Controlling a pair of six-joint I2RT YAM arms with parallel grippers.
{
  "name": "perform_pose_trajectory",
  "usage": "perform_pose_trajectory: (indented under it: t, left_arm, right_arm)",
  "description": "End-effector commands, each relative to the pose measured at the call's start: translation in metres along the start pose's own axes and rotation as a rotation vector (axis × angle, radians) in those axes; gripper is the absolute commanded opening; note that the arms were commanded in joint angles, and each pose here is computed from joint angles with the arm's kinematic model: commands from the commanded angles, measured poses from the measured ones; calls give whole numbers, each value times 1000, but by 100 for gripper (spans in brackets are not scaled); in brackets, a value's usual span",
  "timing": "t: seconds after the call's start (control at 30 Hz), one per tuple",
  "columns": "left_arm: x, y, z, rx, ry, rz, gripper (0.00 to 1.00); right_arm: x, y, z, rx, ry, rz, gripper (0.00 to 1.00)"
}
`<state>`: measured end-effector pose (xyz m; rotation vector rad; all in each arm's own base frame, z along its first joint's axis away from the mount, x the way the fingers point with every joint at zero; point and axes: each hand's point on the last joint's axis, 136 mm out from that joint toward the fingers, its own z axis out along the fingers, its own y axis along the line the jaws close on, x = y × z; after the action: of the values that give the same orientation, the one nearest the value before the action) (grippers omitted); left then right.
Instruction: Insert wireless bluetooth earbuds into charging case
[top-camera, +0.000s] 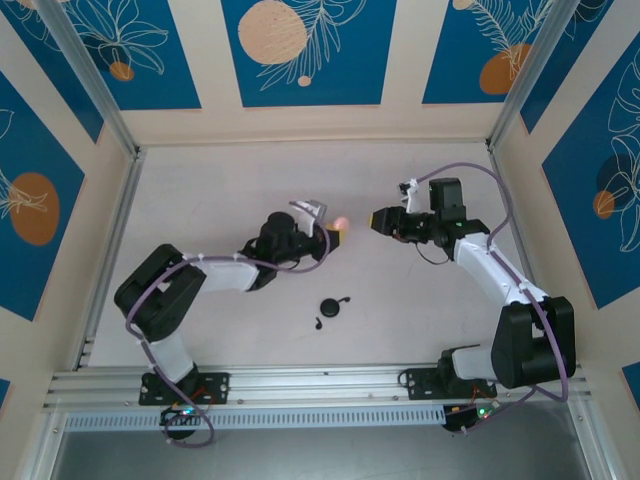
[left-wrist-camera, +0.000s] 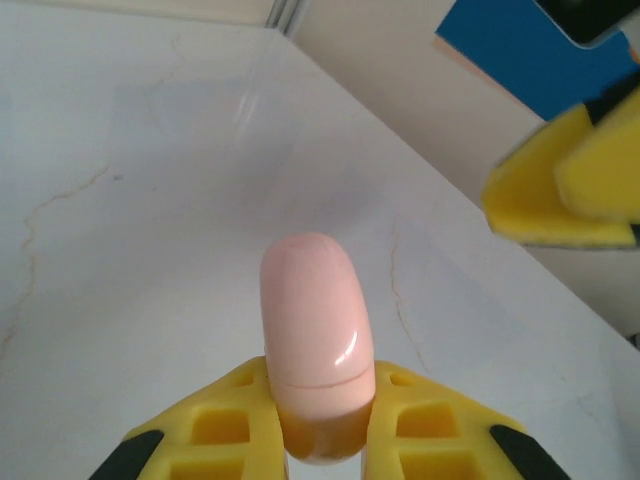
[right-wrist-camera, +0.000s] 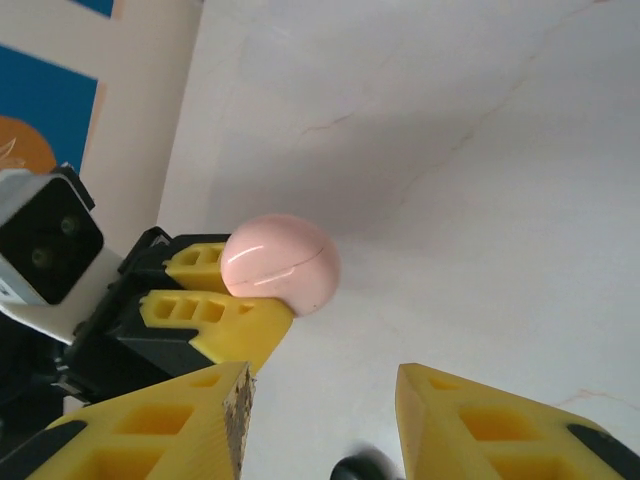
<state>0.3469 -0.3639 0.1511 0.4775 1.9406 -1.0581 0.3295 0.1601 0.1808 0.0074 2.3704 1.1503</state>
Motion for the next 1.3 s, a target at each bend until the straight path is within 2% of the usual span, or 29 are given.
perform_pose_trajectory:
  t: [0.0, 0.23, 0.53, 0.67, 0.9, 1.07, 1.27]
  left_arm:
    - [29, 10, 16, -55, 203, -195, 12]
    - [29, -10, 62, -4, 362, -384, 12]
    - [50, -12, 111, 6, 451, -569, 12]
    - [64, -7, 123, -20, 484, -638, 13]
    - [81, 8, 126, -97, 506, -673, 17]
    - [90, 20, 119, -187, 538, -647, 24]
    - [87, 32, 102, -287, 565, -585, 46]
  right_arm:
    - [0, -22, -6, 54, -31, 73, 43]
    - [6, -44, -22, 80, -70, 114, 43]
    - [19, -56, -30, 58, -82, 147, 43]
    - [22, -58, -32, 48, -83, 151, 43]
    - [25, -59, -31, 24, -81, 163, 43]
    - [27, -60, -30, 27, -76, 160, 43]
    - [30, -60, -30, 24, -73, 165, 44]
